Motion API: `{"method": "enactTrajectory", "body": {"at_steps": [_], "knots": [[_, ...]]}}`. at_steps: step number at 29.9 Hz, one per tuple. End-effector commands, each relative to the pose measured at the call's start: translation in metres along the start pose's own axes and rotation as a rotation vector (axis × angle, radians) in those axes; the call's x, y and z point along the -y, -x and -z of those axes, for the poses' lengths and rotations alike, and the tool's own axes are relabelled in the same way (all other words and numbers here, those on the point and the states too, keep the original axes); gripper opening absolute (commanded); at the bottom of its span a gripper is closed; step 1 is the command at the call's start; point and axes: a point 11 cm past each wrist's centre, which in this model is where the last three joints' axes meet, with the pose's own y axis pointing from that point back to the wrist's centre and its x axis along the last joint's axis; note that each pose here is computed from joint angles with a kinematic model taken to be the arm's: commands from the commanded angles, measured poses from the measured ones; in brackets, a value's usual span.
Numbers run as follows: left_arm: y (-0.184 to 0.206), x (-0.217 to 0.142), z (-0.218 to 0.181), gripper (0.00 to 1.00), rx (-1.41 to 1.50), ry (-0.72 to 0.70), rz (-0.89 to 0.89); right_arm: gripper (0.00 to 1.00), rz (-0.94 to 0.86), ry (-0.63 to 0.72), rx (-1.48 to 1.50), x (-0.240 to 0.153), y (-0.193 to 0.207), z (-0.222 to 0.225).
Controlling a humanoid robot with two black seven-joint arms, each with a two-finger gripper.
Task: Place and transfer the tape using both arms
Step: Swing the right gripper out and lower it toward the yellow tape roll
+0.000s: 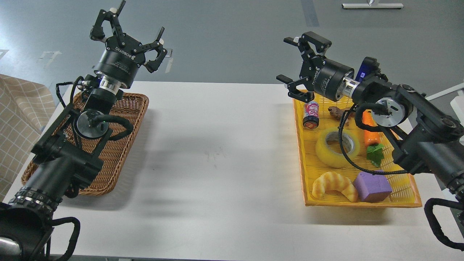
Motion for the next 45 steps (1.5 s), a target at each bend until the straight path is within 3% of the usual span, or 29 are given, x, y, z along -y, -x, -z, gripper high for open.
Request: {"method": "enactTrajectory", "body": {"at_steps": [1, 15, 24, 30, 45], "knots": [[0.0, 0.0, 0.0, 0.98, 0.001, -0.002, 0.001, 1.0, 0.001, 0.057, -0.174, -0.007, -0.001, 0.011], [0.001, 0.0, 0.001, 0.98, -0.001, 0.0, 0.004, 1.0, -0.066, 0.296, -0.792, -0.066, -0.025, 0.029], [0.003, 0.001, 0.001, 0.98, -0.002, 0.0, 0.009, 1.0, -0.138, 0.395, -0.902, -0.126, -0.044, 0.042], [0.004, 0.001, 0.0, 0.98, -0.002, 0.001, 0.011, 1.0, -0.132, 0.489, -0.913, -0.151, -0.051, 0.017], [0.004, 0.001, 0.002, 0.98, -0.005, 0.001, 0.012, 0.98, -0.101, 0.75, -1.199, -0.161, -0.065, -0.039]]}}
